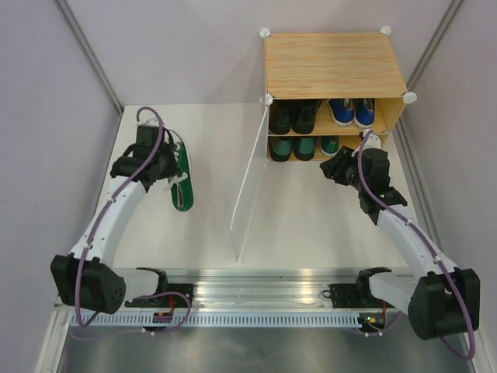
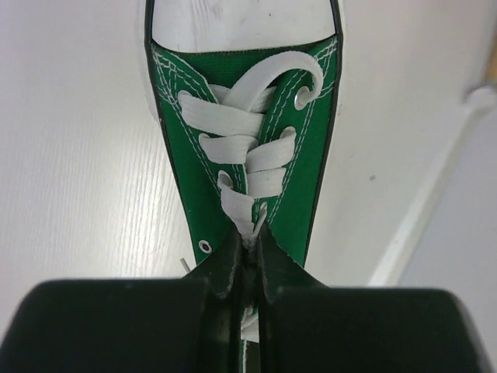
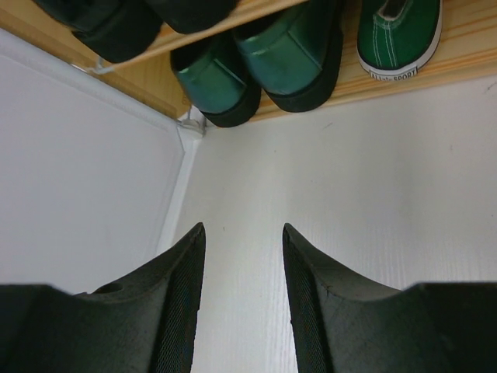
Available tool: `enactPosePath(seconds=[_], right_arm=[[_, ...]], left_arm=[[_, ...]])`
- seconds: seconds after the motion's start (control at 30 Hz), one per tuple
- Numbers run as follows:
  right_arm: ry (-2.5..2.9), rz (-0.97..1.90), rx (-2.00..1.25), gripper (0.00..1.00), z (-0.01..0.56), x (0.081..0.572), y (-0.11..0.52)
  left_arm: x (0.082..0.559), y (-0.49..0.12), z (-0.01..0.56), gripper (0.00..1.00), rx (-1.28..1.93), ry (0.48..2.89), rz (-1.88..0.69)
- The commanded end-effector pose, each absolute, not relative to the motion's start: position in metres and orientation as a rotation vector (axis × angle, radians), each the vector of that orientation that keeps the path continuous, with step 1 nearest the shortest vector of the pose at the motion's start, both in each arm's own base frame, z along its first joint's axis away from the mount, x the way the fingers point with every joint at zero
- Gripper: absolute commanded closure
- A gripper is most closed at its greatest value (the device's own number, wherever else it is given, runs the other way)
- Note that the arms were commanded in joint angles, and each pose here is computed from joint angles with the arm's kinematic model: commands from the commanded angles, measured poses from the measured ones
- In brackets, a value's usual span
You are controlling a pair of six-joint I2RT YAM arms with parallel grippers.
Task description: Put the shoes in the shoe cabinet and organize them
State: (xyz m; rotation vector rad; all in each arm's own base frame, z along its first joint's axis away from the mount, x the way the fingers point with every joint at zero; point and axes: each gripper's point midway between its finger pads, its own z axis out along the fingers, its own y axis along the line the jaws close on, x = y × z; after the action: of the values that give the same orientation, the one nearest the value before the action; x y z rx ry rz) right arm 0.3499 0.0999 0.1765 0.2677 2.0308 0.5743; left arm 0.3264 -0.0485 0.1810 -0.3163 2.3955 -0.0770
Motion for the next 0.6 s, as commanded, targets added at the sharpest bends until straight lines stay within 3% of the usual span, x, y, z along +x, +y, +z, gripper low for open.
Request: enactPosePath(seconds=[0.0, 0.3, 0.4, 0.57], right_arm=[[1.930, 0.584, 0.291, 0.51, 0.206, 0.346, 0.095], [1.746, 0.464, 0.298, 0.51, 0.278, 0.312, 0.065], [1.668, 0.372, 0.360, 0.50, 0.310, 0.299, 0.043], [1.495, 0.268, 0.492, 0.46, 0.359, 0.265, 0.006]], left_arm=[[0.345, -0.063, 0.302, 0.98, -0.318, 2.054, -0.264], [0.320, -0.115, 0.472, 0.98, -0.123, 1.703, -0.417], [0.298, -0.176, 0.518, 0.98, 0.032, 1.625, -0.502], [0.283, -0.249, 0.538, 0.98, 0.157, 1.604, -0.666]])
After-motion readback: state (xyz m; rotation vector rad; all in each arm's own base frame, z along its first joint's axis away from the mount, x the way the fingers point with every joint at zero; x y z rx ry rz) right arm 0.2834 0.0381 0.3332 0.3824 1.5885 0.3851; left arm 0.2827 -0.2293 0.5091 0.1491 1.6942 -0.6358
